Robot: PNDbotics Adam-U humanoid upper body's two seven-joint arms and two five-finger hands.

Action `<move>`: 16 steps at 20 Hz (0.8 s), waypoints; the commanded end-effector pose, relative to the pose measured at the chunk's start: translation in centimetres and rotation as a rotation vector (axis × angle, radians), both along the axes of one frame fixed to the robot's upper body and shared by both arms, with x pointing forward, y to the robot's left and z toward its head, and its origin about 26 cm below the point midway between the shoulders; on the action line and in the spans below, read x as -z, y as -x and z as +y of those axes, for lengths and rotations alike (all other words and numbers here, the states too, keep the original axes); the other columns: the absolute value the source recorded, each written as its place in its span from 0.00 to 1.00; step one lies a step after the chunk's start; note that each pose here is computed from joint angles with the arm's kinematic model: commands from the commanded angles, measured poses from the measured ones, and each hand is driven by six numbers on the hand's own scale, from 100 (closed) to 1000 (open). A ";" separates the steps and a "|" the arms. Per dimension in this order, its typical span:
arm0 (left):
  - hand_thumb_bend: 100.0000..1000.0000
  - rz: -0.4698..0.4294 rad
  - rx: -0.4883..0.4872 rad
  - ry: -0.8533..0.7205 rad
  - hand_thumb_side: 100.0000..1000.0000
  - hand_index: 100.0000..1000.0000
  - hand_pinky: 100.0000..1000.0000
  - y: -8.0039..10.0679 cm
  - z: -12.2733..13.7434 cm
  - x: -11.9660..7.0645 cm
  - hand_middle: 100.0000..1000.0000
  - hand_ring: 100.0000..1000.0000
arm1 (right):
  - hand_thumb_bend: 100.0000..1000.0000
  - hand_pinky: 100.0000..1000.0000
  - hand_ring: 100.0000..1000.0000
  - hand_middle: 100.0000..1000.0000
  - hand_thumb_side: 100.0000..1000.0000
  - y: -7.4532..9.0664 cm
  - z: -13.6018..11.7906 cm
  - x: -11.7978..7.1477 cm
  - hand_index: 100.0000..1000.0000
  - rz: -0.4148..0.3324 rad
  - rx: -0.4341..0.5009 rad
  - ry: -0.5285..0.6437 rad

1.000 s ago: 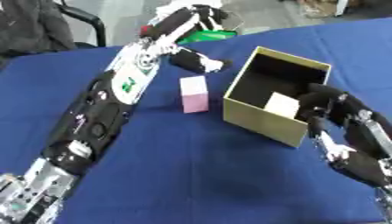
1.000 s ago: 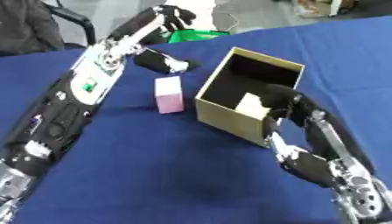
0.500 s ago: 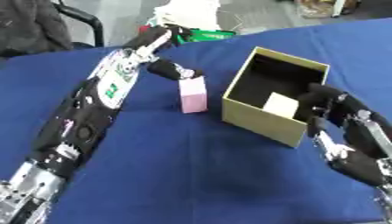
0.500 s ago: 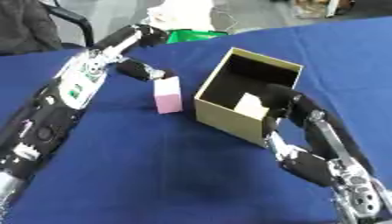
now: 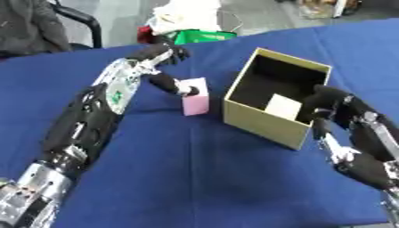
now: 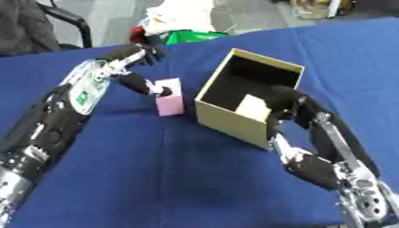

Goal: Pick up objects on the table and place them in the box.

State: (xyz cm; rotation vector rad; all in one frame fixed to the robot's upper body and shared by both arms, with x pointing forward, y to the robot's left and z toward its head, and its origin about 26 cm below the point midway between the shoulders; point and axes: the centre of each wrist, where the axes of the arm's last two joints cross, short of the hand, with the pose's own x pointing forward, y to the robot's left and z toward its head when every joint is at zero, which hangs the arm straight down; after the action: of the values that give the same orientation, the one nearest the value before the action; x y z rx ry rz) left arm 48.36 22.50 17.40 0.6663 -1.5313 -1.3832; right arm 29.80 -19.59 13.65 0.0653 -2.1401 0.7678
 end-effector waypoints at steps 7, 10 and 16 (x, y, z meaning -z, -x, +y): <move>0.56 -0.056 0.016 0.092 0.40 0.88 0.74 0.0 0.4 -2.0 0.73 0.73 | 0.00 0.71 0.78 0.71 0.36 0.0 -0.1 -0.8 0.90 -0.029 -0.001 0.002; 0.57 -0.052 0.042 0.105 0.41 0.88 0.74 0.1 0.4 -2.3 0.74 0.74 | 0.00 0.71 0.78 0.71 0.36 0.0 -0.1 -0.8 0.90 -0.029 -0.001 0.002; 0.59 -0.008 0.081 0.055 0.40 0.88 0.74 0.2 0.4 -2.2 0.74 0.74 | 0.00 0.71 0.78 0.71 0.36 0.0 -0.2 -0.8 0.90 -0.030 -0.001 0.003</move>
State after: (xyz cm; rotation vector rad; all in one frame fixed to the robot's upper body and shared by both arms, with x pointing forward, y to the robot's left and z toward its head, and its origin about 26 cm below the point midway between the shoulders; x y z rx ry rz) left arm 48.11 22.16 18.14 0.5455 -1.6060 -1.3743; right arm 29.80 -19.59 13.65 0.0655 -2.1401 0.7681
